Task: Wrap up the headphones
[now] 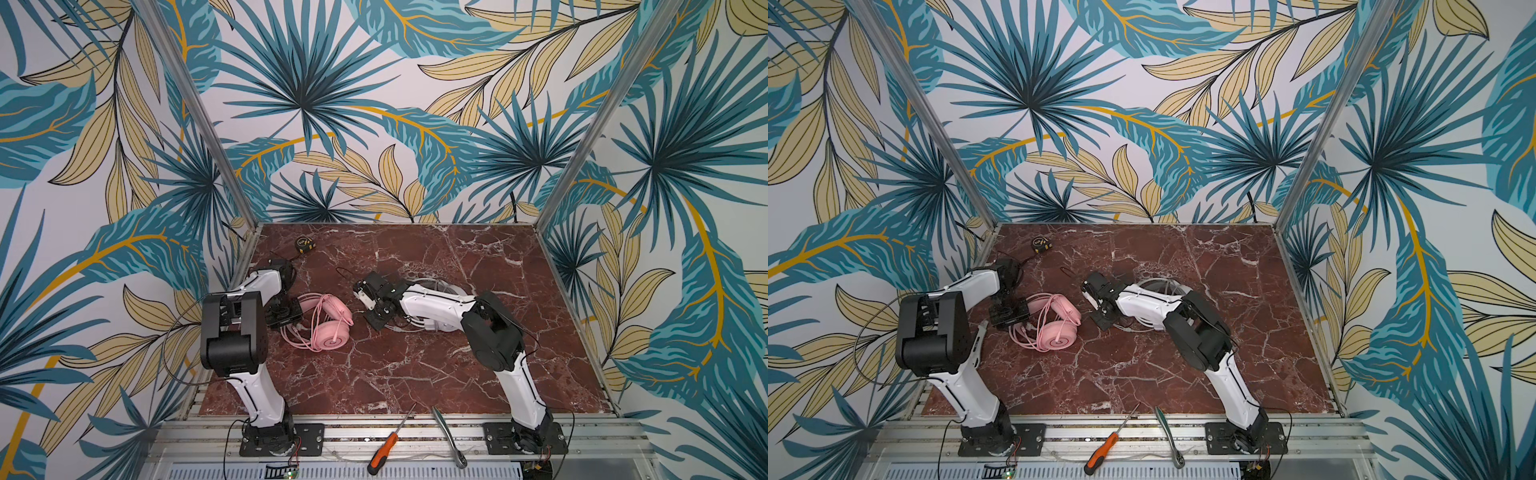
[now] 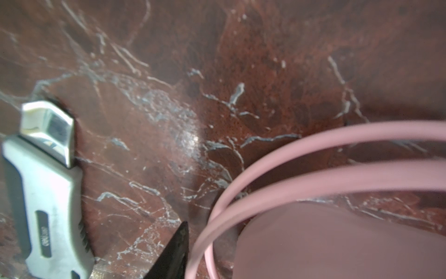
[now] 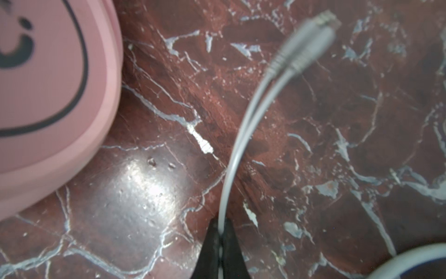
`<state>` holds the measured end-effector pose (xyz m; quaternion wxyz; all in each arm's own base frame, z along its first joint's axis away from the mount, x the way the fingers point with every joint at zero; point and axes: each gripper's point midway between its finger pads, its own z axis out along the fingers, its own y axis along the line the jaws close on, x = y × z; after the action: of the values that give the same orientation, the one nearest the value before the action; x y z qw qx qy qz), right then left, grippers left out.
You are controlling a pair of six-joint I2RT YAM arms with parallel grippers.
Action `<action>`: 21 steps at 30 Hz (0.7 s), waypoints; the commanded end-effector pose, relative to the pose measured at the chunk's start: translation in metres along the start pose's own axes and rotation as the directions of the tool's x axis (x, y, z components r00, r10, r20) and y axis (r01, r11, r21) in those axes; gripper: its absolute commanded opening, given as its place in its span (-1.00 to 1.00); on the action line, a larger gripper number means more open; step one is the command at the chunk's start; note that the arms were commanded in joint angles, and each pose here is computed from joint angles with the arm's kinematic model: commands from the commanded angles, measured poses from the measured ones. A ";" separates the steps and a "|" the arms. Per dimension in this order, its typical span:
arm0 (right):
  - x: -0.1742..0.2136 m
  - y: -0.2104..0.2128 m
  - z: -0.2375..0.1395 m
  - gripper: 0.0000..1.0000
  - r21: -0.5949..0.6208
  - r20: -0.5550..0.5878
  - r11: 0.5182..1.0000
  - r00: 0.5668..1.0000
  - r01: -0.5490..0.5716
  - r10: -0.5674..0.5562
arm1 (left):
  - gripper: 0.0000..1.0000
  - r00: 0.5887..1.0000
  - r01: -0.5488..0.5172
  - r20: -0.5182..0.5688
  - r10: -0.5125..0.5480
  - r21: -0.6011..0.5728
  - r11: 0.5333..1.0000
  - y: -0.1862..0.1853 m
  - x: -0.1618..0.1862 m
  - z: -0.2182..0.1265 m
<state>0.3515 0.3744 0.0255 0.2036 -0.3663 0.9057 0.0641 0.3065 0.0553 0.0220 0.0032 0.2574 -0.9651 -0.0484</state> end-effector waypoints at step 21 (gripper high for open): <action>0.009 -0.155 -0.127 -1.00 0.283 0.285 0.849 0.884 -0.446 0.370 | -0.08 0.987 -0.152 0.068 0.147 0.078 0.985 -0.111 -0.016 -0.002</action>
<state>0.4175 0.2468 0.1722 0.3920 -0.1424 0.9086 0.0242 0.3622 -0.0094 0.0240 -0.0301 0.1838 -0.9814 -0.0456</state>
